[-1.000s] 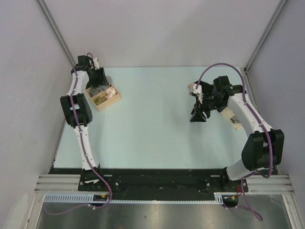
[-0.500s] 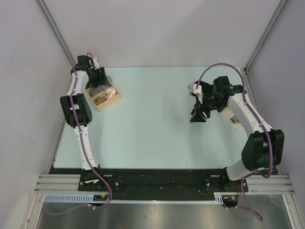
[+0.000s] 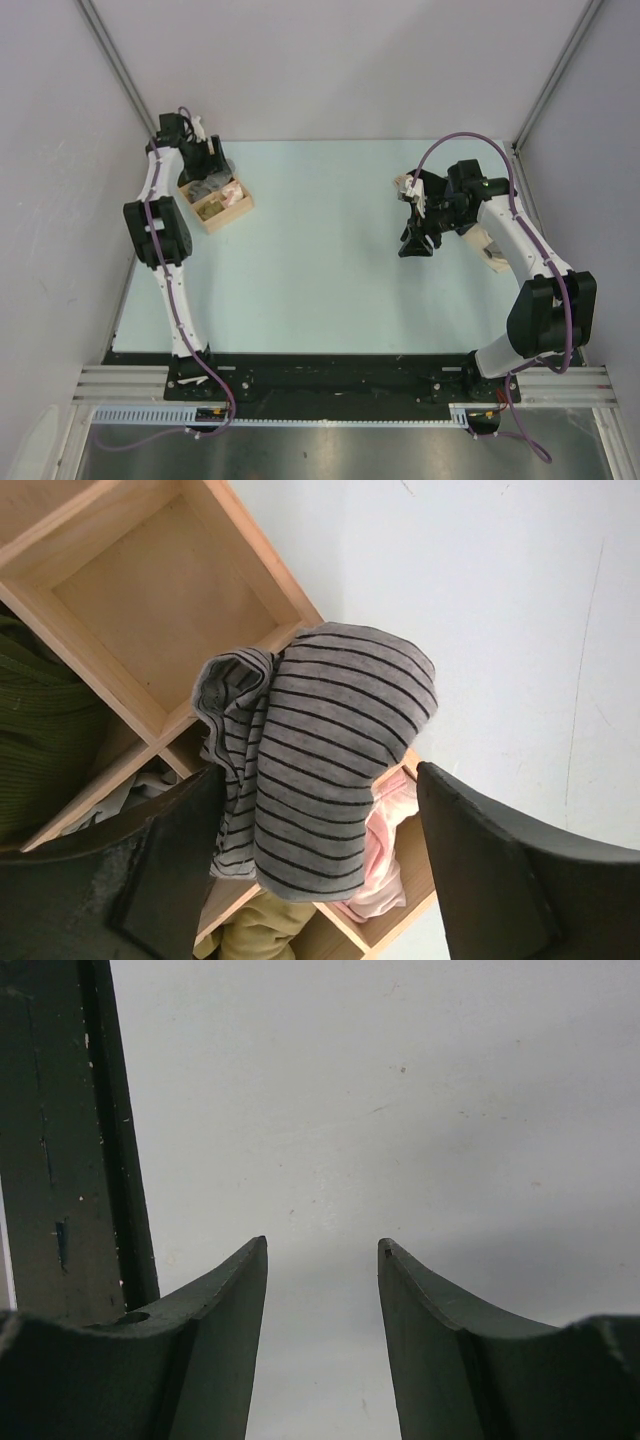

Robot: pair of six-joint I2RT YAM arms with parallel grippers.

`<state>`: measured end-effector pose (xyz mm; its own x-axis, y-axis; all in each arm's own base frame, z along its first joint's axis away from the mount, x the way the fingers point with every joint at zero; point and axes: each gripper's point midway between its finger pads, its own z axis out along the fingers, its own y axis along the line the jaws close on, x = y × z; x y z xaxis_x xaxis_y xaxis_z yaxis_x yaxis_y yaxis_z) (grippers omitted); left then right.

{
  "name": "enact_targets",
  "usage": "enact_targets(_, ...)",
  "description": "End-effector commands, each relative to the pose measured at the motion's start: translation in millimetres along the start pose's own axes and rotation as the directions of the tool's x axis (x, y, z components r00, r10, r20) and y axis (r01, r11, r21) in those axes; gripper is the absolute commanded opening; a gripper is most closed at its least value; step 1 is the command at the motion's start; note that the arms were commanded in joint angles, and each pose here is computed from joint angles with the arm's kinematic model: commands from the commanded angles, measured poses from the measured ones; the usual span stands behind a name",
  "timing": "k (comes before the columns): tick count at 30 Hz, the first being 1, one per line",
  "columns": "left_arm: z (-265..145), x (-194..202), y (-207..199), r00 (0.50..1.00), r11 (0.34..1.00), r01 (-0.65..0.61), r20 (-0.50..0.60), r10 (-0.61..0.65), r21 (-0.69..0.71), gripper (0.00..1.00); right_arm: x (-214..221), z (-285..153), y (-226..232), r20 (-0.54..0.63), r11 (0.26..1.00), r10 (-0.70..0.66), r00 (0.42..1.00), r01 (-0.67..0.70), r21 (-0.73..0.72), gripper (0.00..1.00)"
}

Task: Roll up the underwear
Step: Place the underwear in the storage box, then reset both arms

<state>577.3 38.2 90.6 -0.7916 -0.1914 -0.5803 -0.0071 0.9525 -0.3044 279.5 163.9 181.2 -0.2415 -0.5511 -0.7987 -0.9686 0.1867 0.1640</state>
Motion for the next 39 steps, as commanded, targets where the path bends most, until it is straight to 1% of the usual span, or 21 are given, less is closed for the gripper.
enact_targets(1, -43, -29, -19, 0.996, 0.999, -0.026, 0.087, 0.023, 0.037, 0.82, -9, -5, 7, 0.032, 0.999, -0.032, 0.999, 0.032, -0.004, 0.52)
enact_targets(9, -59, -46, -21, 0.986, 0.998, -0.053, 0.157, 0.049, 0.02, 0.84, -9, -5, 7, 0.03, 0.999, -0.034, 0.999, 0.034, -0.004, 0.52)
enact_targets(10, -71, -53, -25, 0.98, 0.998, -0.069, 0.188, 0.065, 0.014, 1.0, -9, -6, 7, 0.031, 0.999, -0.035, 0.999, 0.035, -0.003, 0.52)
enact_targets(12, -78, -56, -25, 0.969, 0.995, -0.095, 0.23, 0.093, -0.004, 1.0, -9, -5, 7, 0.03, 0.999, -0.034, 0.999, 0.034, -0.004, 0.52)
enact_targets(14, -106, -67, -35, 0.946, 0.992, -0.125, 0.299, 0.124, -0.015, 1.0, -9, -5, 7, 0.03, 0.999, -0.036, 0.999, 0.036, -0.005, 0.52)
enact_targets(19, -137, -55, -59, 0.901, 0.981, -0.19, 0.403, 0.162, 0.03, 1.0, -8, -3, 8, 0.025, 0.999, -0.031, 0.999, 0.032, -0.013, 0.52)
enact_targets(22, -170, -47, -87, 0.855, 0.964, -0.252, 0.485, 0.184, 0.08, 1.0, -7, -3, 6, 0.022, 0.999, -0.032, 0.999, 0.032, -0.006, 0.52)
enact_targets(25, -217, -40, -121, 0.775, 0.927, -0.341, 0.604, 0.184, 0.155, 1.0, -8, -6, 1, 0.015, 0.999, -0.033, 0.999, 0.033, 0.025, 0.52)
enact_targets(26, -217, -34, -121, 0.744, 0.927, -0.327, 0.655, 0.133, 0.184, 1.0, -6, -7, -2, 0.005, 0.999, -0.02, 1.0, 0.02, 0.04, 0.52)
enact_targets(27, -236, -36, -126, 0.701, 0.931, -0.308, 0.708, 0.082, 0.197, 1.0, -7, -8, -4, 0.003, 0.998, -0.022, 1.0, 0.022, 0.053, 0.52)
enact_targets(28, -237, -32, -122, 0.702, 0.94, -0.249, 0.712, 0.009, 0.234, 1.0, -7, -8, -7, 0.004, 0.998, -0.022, 1.0, 0.021, 0.062, 0.52)
enact_targets(29, -244, -32, -113, 0.66, 0.93, -0.229, 0.748, -0.068, 0.286, 1.0, -7, -9, -8, 0.003, 0.997, -0.018, 1.0, 0.018, 0.069, 0.52)
enact_targets(31, -240, -27, -115, 0.678, 0.882, -0.28, 0.728, -0.099, 0.38, 0.81, -7, -9, -10, 0.008, 0.997, 0.001, 1.0, -0.001, 0.074, 0.53)
enact_targets(32, -235, -37, -105, 0.728, 0.898, -0.201, 0.673, -0.131, 0.392, 0.73, -6, -9, -12, 0.007, 0.997, 0.007, 1.0, -0.007, 0.078, 0.53)
enact_targets(33, -203, -35, -89, 0.794, 0.918, -0.144, 0.596, -0.115, 0.368, 0.65, -6, -9, -13, 0.008, 0.997, 0.013, 1.0, -0.013, 0.082, 0.53)
enact_targets(34, -183, -40, -72, 0.83, 0.956, -0.089, 0.551, -0.085, 0.281, 0.64, -6, -9, -13, 0.008, 0.997, 0.013, 1.0, -0.013, 0.082, 0.53)
enact_targets(35, -179, -42, -75, 0.883, 0.978, -0.116, 0.468, 0.022, 0.174, 0.63, -6, -9, -14, 0.006, 0.996, 0.013, 1.0, -0.014, 0.085, 0.54)
enact_targets(36, -171, -44, -73, 0.898, 0.985, -0.136, 0.433, 0.079, 0.104, 0.65, -5, -9, -14, 0.007, 0.996, 0.017, 1.0, -0.017, 0.083, 0.53)
enact_targets(37, -146, -43, -48, 0.918, 0.993, -0.108, 0.38, 0.116, -0.042, 0.66, -5, -8, -14, 0.006, 0.996, 0.019, 1.0, -0.02, 0.082, 0.54)
enact_targets(38, -148, -51, -61, 0.916, 0.981, -0.172, 0.352, 0.192, -0.088, 0.69, -4, -7, -15, 0.004, 0.997, 0.023, 1.0, -0.024, 0.078, 0.53)
enact_targets(39, -142, -54, -57, 0.922, 0.978, -0.168, 0.332, 0.199, -0.122, 0.71, -3, -7, -15, 0.003, 0.997, 0.027, 1.0, -0.027, 0.078, 0.54)
